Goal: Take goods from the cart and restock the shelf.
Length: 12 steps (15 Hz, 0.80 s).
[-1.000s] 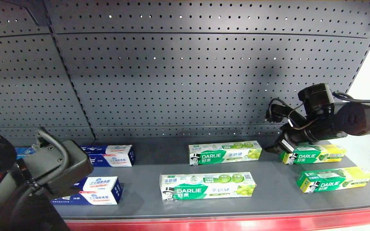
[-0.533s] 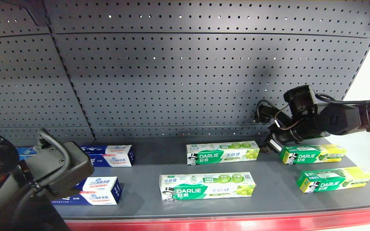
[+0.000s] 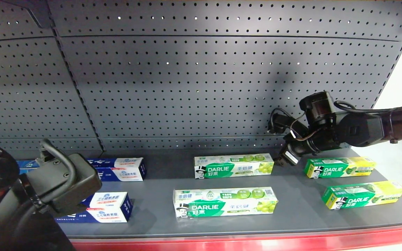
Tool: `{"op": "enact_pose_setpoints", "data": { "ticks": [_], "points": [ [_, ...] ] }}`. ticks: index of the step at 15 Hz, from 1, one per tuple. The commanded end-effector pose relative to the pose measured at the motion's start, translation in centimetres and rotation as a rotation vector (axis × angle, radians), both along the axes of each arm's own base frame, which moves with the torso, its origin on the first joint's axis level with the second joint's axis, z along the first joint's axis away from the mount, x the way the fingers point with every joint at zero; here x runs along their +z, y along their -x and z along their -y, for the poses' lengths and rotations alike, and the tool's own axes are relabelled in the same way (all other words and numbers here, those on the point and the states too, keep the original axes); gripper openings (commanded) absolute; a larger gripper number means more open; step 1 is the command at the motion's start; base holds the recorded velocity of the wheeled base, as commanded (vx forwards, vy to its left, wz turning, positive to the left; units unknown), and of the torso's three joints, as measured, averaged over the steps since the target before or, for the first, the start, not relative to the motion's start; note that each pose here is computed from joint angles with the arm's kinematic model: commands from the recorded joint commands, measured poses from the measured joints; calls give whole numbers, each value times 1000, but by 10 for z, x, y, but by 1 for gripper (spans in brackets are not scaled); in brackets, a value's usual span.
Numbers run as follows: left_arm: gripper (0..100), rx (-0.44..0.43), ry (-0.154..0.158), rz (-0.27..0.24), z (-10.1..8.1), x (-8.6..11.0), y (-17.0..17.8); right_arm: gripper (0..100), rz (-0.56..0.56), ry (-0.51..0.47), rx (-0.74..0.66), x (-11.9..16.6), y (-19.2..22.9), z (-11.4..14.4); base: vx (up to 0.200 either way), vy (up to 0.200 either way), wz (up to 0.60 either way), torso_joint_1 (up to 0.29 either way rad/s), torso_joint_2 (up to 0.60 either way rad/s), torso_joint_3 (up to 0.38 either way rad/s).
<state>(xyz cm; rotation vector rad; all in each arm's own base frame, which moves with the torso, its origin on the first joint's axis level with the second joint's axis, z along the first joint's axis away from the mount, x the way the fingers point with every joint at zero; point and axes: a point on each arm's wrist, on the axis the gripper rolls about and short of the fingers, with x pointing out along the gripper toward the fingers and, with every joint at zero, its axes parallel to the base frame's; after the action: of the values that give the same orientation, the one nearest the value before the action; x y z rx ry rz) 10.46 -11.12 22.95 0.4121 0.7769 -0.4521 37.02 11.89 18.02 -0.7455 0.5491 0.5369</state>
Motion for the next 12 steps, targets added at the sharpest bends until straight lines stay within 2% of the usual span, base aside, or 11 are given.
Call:
{"op": "enact_pose_setpoints", "data": {
  "ticks": [1,7,12],
  "points": [
    [100,1,-1,-1,0,0,0,100,-2,1,8,-1,-1,-3,0,0,0,0,0,0],
    [100,1,-2,-2,0,-1,0,100,0,0,47,-1,4,-18,0,0,0,0,0,0],
    [100,1,-2,-2,0,-1,0,100,1,0,36,2,5,-12,0,0,0,0,0,0]
  ]
}}
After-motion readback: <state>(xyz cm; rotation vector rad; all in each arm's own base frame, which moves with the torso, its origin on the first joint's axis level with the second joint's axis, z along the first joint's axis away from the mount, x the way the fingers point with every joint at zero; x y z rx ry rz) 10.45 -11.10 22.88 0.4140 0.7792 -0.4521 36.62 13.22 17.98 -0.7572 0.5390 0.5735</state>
